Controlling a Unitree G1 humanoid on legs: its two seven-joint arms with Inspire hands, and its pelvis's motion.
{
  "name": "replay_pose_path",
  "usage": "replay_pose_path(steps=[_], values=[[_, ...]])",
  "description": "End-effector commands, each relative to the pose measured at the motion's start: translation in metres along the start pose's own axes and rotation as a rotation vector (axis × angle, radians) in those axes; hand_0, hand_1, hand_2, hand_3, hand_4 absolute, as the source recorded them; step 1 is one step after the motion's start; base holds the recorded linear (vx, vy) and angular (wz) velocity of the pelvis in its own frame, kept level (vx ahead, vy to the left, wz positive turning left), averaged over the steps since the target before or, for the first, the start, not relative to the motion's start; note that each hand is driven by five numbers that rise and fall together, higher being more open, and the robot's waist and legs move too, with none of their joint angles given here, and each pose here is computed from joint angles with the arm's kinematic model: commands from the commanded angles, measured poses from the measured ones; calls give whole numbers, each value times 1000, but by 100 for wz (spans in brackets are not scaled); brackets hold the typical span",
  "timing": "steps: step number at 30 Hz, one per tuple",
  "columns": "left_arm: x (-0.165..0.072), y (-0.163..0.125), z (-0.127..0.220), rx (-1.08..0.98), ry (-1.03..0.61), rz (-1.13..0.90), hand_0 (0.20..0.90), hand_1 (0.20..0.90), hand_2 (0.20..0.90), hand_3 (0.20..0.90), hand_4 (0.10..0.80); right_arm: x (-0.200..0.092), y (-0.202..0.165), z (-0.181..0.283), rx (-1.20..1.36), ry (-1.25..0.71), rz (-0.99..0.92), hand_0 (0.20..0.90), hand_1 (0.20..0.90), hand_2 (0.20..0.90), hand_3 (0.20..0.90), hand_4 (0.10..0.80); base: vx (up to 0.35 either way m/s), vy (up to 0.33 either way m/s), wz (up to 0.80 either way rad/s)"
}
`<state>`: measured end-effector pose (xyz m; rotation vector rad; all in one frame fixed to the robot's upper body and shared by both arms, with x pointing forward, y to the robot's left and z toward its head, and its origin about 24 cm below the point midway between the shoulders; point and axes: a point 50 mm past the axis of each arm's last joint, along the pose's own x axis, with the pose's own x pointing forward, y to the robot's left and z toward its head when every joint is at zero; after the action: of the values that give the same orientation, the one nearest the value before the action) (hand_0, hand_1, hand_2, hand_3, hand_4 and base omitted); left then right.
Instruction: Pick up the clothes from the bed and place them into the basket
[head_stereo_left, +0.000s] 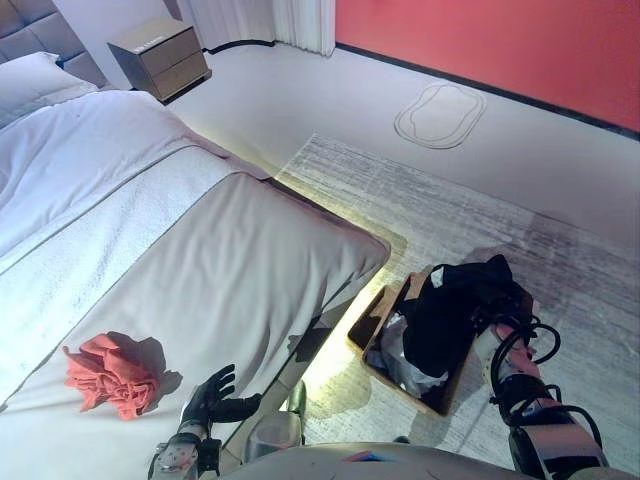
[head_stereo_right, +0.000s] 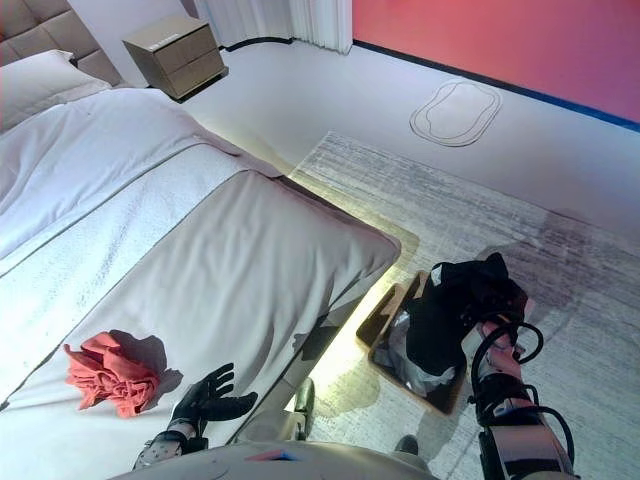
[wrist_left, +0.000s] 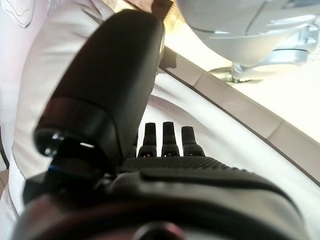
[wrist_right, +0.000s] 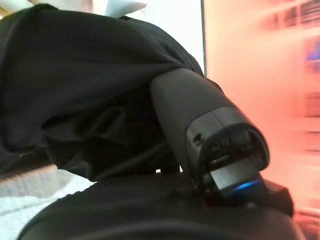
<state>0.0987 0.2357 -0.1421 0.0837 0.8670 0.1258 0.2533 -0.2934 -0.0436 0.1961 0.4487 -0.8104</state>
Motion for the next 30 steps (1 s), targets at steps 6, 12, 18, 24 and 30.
replay_pose_path(steps=[6, 12, 18, 24, 30], values=[[7, -1, 20, 69, -89, -44, 900, 900, 900, 900, 800, 10, 21, 94, 84, -286, 64, 900, 900, 900, 900, 800, 3, -1, 2], [5, 0, 17, 59, -84, -49, 900, 900, 900, 900, 800, 8, 20, 90, 74, -284, 72, 900, 900, 900, 900, 800, 35, -4, 1], [7, -3, 20, 54, -94, -56, 900, 900, 900, 900, 800, 10, 17, 85, 65, -265, 73, 900, 900, 900, 900, 800, 0, 0, 0], [6, -2, 19, 46, -94, -45, 900, 900, 900, 900, 800, 9, 13, 58, -27, -192, 155, 900, 900, 900, 900, 800, -5, -11, 0], [7, 1, 22, 14, -99, -22, 900, 900, 900, 900, 800, 4, 26, 51, -185, -222, 270, 900, 900, 900, 900, 800, -21, -41, 8]])
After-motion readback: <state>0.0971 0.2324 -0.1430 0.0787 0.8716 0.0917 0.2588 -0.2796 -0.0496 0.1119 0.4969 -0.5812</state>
